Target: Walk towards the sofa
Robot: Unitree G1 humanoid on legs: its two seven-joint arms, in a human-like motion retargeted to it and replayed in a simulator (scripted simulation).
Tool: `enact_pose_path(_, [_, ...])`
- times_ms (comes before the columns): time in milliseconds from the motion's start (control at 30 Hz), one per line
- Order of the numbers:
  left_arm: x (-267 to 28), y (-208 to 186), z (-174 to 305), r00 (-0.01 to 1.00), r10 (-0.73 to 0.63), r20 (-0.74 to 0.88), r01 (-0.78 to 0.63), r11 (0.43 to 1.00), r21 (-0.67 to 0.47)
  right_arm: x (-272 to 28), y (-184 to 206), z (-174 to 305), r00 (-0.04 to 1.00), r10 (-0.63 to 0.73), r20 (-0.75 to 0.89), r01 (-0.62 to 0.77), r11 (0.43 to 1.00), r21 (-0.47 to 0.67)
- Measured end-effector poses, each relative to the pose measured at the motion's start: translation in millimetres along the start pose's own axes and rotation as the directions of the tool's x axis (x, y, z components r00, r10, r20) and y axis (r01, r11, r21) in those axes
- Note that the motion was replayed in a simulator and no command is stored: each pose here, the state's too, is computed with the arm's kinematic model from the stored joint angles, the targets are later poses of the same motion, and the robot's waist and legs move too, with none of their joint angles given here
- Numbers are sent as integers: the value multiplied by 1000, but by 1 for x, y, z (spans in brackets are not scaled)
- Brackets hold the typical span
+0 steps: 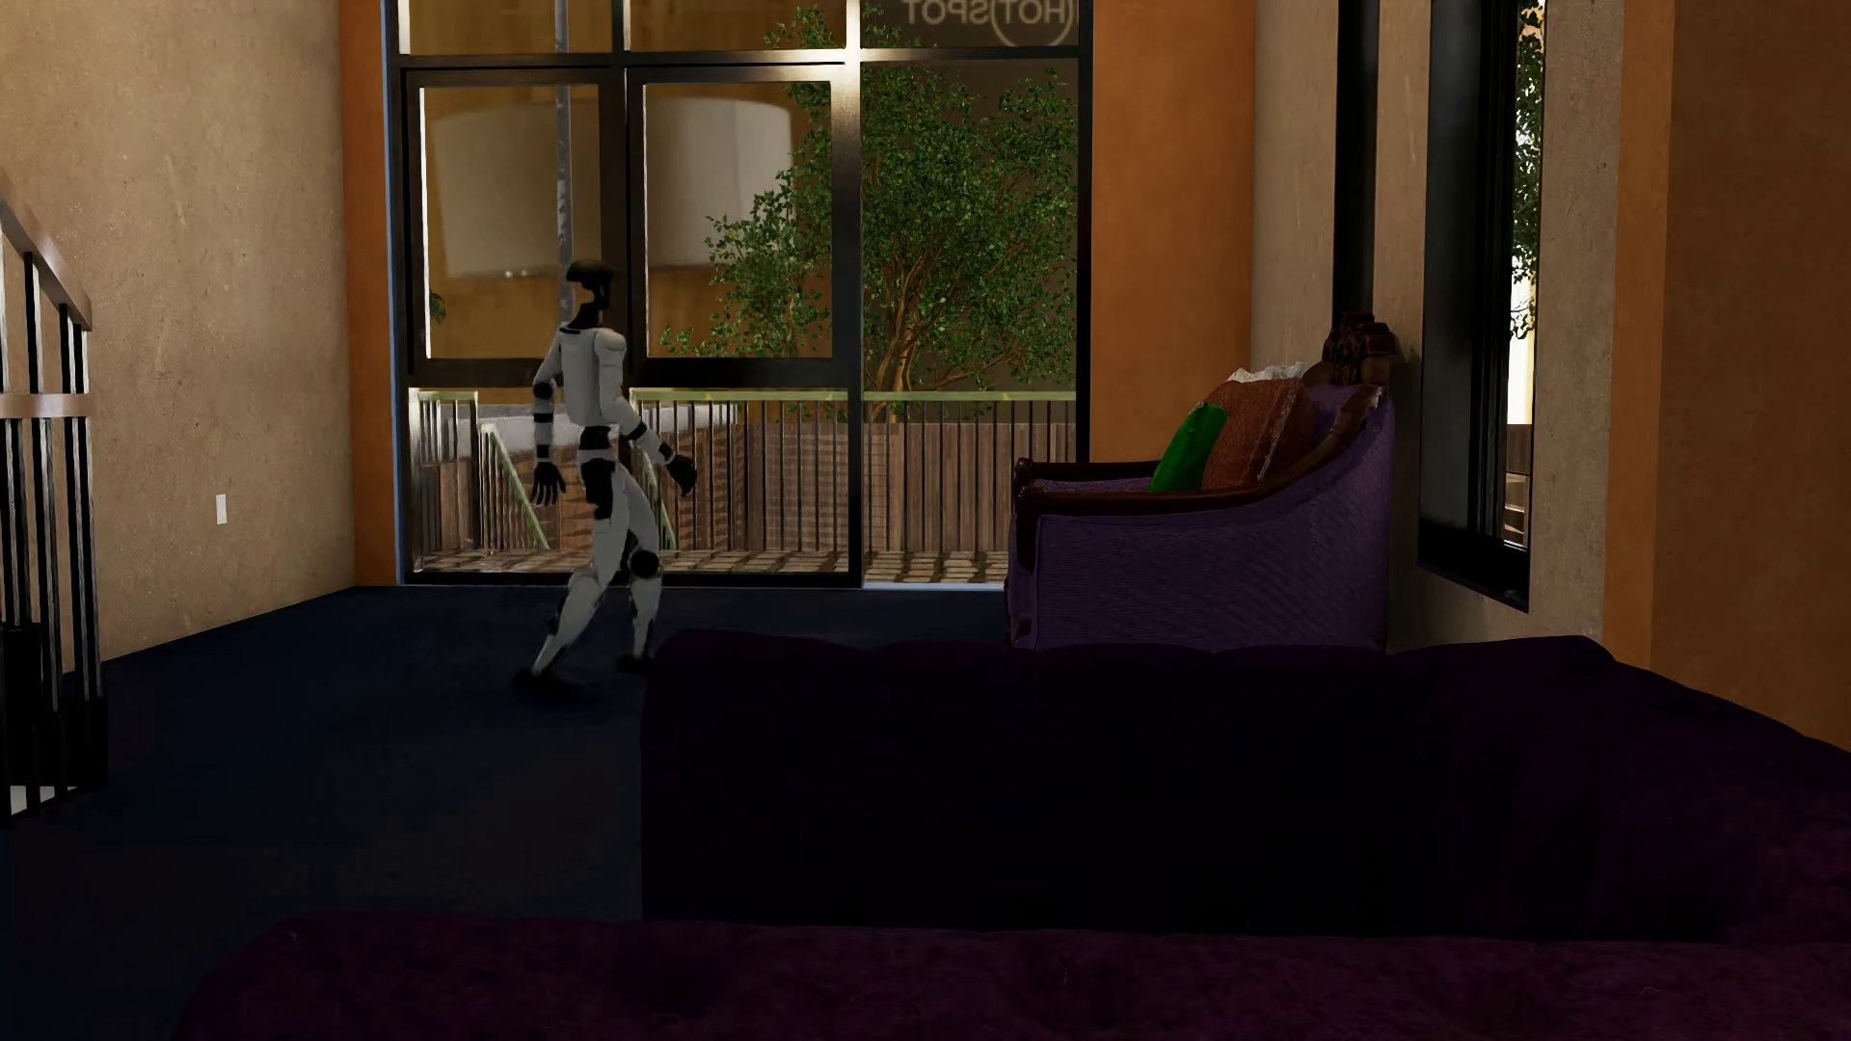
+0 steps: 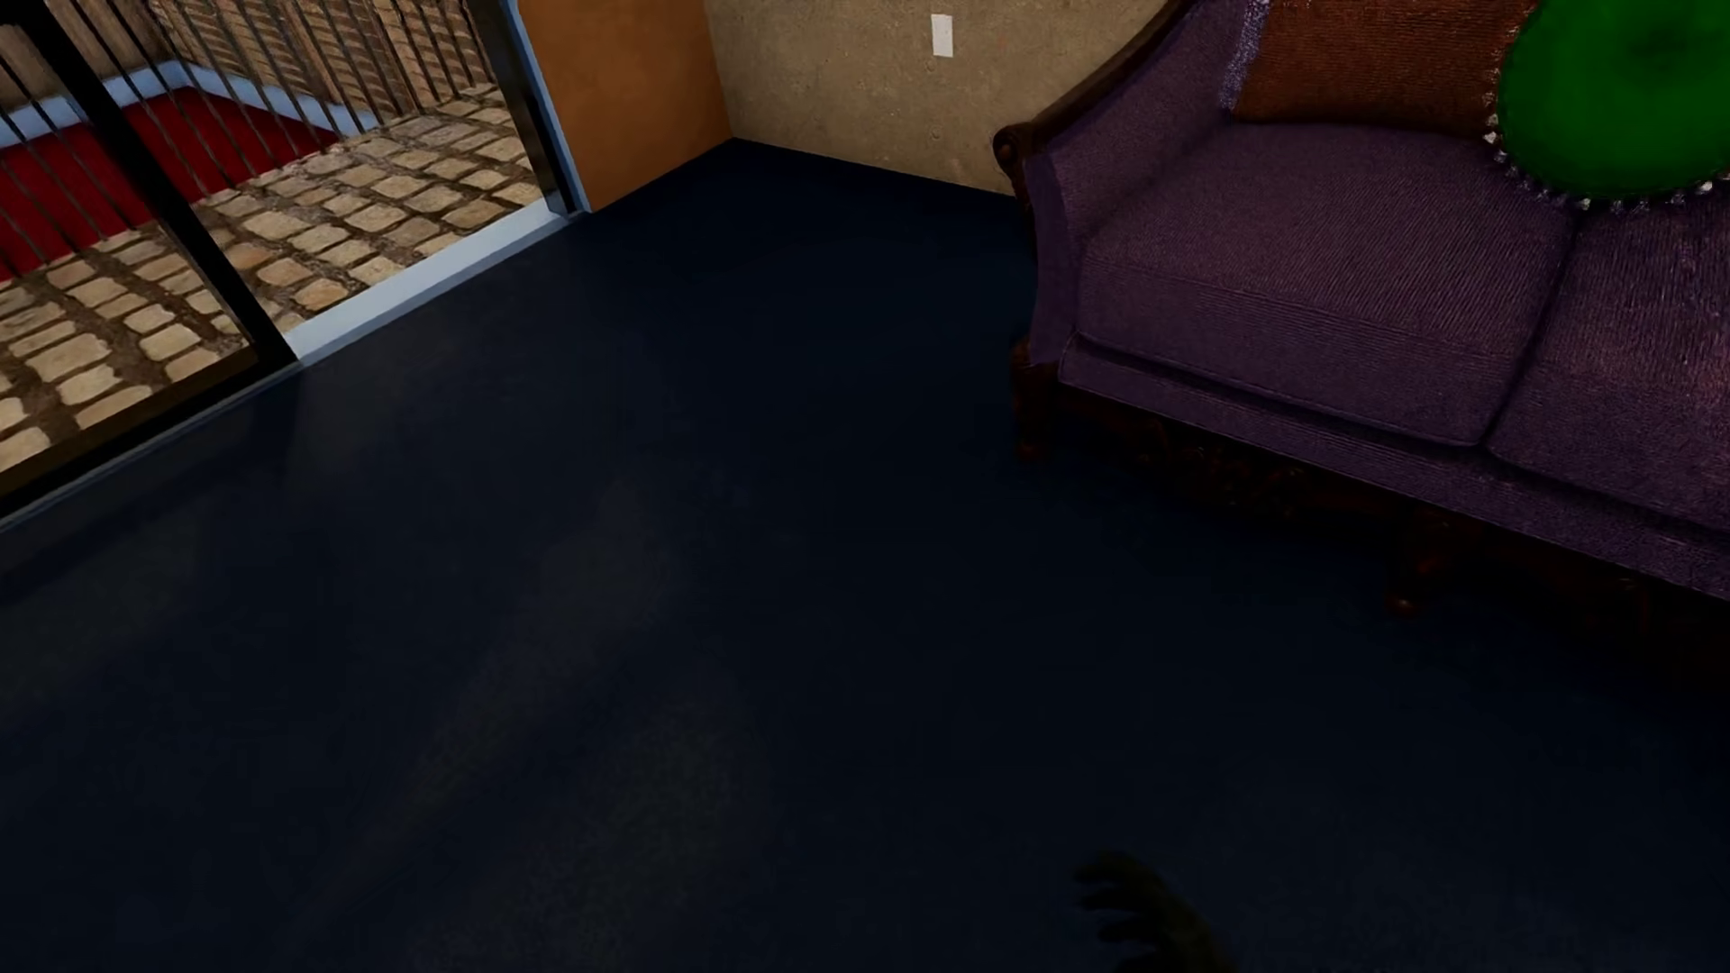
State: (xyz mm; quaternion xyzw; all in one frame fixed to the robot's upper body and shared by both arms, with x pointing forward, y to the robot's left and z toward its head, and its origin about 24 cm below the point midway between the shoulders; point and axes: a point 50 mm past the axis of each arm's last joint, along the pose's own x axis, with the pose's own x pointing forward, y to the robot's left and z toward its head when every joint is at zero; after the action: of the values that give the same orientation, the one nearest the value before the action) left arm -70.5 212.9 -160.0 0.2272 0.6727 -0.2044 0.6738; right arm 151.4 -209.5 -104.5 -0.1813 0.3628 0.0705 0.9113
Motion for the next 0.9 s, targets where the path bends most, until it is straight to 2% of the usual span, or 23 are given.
enact_pose_path(67, [0, 3, 4, 1000, 11, 18, -11, 1000, -12, -4, 3, 3, 1000, 16, 24, -15, 1000, -13])
enact_pose_path(133, [1, 17, 13, 998, 54, 42, -52, 998, -46, -12, 13, -17, 998, 47, -43, -47, 999, -19])
enact_pose_path(200, [2, 41, 20, 991, 121, 53, -116, 989, -89, -25, 35, -60, 971, 110, -211, -114, 993, -9])
enact_pose_path(267, [1, 69, 24, 981, 190, 31, -185, 975, -119, -51, 72, -115, 865, 207, -457, -229, 973, 8])
enact_pose_path(333, [-1, 100, 40, 960, 276, 45, -261, 943, -208, -82, 96, -147, 749, 292, -595, -404, 913, -61])
enact_pose_path(400, [-7, 126, 64, 928, 353, 118, -309, 908, -284, -88, 90, -151, 746, 305, -592, -465, 875, -134])
enact_pose_path(433, [-13, 137, 75, 906, 389, 167, -327, 894, -306, -87, 79, -150, 764, 282, -581, -433, 891, -138])
enact_pose_path(533, [-40, 178, 109, 807, 500, 316, -405, 856, -322, -75, 38, -143, 831, 135, -540, -191, 980, -50])
enact_pose_path(633, [-69, 217, 135, 691, 609, 389, -458, 785, -417, -63, 25, -130, 872, 49, -487, -20, 998, 65])
enact_pose_path(700, [-82, 229, 155, 626, 651, 429, -443, 750, -491, -55, 31, -123, 881, 59, -470, -19, 996, 89])
enact_pose_path(800, [-91, 220, 191, 571, 618, 541, -408, 785, -466, -47, 64, -110, 881, 192, -433, -217, 976, -8])
enact_pose_path(833, [-91, 211, 203, 566, 582, 584, -399, 813, -423, -46, 75, -104, 879, 236, -414, -278, 960, -42])
enact_pose_path(900, [-86, 184, 226, 581, 474, 662, -383, 877, -291, -44, 80, -102, 874, 256, -414, -308, 949, -63])
